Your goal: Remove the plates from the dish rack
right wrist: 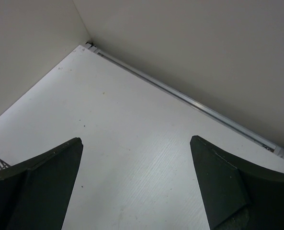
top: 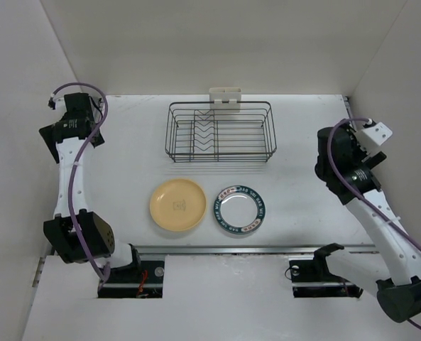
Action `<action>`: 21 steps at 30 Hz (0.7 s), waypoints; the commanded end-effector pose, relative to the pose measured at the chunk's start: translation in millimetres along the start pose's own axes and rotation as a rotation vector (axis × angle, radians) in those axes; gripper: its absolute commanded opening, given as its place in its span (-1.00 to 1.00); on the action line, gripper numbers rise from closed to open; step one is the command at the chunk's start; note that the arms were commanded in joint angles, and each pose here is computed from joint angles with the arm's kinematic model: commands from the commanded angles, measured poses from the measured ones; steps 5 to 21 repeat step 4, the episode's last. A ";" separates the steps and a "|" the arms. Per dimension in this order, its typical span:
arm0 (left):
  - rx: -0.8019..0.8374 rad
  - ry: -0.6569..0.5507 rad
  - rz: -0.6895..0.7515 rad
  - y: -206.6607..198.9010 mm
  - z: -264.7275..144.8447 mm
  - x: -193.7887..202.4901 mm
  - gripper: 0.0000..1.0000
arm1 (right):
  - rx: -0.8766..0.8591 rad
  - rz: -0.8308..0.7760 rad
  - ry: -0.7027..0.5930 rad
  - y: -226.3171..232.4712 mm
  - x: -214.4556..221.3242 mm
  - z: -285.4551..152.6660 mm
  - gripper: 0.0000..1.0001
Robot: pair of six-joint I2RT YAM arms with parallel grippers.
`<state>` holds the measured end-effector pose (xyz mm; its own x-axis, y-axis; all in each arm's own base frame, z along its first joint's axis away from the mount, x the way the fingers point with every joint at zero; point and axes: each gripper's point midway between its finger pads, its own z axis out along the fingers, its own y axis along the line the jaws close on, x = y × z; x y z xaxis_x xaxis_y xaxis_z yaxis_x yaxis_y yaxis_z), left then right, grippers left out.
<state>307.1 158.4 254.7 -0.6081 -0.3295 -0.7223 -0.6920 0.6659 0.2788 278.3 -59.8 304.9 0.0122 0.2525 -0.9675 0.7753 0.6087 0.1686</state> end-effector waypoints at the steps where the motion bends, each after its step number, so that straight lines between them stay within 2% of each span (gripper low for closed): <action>1: 0.028 -0.035 -0.037 3.2 -10.2 -4.0 1.00 | -0.043 0.072 0.001 4.6 -13.9 -5.8 1.00; 21: 0.039 -0.040 -0.042 2.1 -11.1 -3.7 1.00 | -0.083 0.089 0.020 12.2 -16.9 -8.7 1.00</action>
